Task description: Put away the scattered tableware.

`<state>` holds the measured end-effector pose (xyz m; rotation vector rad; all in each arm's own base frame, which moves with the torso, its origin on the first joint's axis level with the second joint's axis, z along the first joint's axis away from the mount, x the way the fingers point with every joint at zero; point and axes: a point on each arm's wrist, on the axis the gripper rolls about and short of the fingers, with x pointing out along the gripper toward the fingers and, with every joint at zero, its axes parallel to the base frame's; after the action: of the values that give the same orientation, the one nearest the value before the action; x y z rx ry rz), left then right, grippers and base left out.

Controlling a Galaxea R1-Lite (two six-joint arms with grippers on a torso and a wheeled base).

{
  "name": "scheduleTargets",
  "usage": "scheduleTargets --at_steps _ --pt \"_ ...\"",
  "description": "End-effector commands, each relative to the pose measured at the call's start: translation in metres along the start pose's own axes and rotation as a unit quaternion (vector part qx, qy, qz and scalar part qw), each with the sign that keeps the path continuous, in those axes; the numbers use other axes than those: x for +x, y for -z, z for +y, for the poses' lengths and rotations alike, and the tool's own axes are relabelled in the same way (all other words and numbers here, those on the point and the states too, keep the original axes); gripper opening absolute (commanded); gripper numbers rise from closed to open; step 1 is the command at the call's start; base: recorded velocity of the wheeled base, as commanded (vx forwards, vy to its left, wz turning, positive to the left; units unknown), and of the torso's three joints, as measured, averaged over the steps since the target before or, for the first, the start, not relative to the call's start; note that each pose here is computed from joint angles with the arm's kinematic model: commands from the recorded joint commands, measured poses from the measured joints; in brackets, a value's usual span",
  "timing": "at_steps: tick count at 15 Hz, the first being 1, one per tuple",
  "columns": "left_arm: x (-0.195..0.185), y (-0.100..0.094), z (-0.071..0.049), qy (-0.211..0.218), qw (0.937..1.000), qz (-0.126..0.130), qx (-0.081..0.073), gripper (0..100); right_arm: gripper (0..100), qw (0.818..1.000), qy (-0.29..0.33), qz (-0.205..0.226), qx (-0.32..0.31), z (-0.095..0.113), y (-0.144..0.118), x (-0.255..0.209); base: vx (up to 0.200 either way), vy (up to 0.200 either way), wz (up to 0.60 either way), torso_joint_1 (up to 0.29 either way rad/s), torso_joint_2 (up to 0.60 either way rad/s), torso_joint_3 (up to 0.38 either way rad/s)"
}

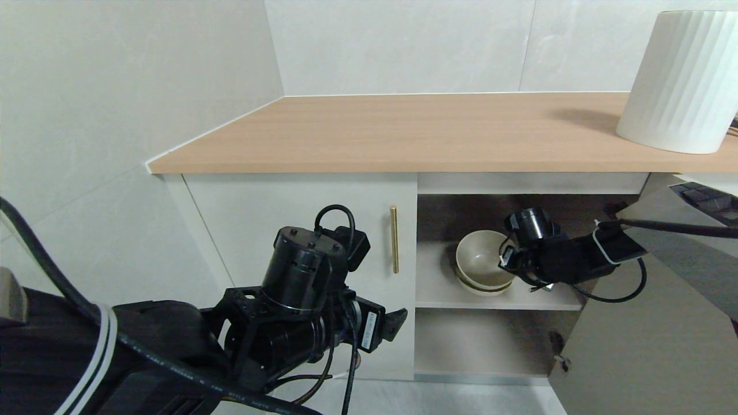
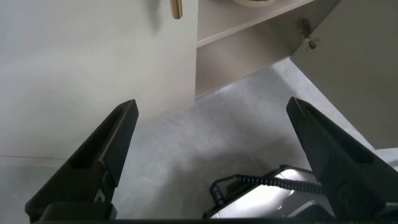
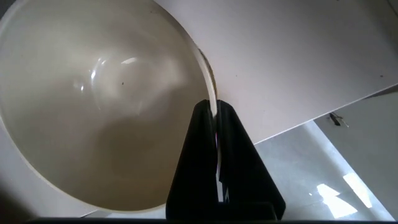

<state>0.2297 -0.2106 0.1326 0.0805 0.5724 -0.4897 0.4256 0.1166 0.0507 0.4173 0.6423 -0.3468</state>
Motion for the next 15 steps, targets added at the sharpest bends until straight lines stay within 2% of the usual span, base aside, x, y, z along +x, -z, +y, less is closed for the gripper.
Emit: scheduleTargets --at_steps 1,3,4,12,15 --pt "0.001 0.001 0.000 0.000 1.0000 0.001 0.000 100 0 1.000 0.002 0.003 -0.002 0.000 0.003 0.003 0.000 0.000 0.00 0.000 0.00 0.000" --pt "0.001 0.001 0.000 0.000 1.0000 0.001 0.000 100 0 1.000 0.003 -0.002 -0.001 0.001 0.002 0.004 0.000 0.000 0.00 0.000 0.00 0.000" --pt "0.001 0.001 0.000 0.000 1.0000 0.002 -0.001 100 100 1.000 0.003 -0.001 -0.002 0.001 0.002 0.005 0.000 0.000 0.00 0.000 0.00 0.000" --pt "0.002 0.001 0.000 0.000 1.0000 0.002 -0.003 100 100 0.999 -0.023 0.010 -0.023 0.015 0.013 -0.024 0.000 0.000 0.00 0.000 0.00 0.000" --pt "-0.004 -0.003 0.002 0.000 0.9996 -0.008 -0.026 100 100 0.995 -0.050 0.050 -0.066 0.010 0.012 -0.064 0.000 0.000 0.00 0.000 0.00 0.000"
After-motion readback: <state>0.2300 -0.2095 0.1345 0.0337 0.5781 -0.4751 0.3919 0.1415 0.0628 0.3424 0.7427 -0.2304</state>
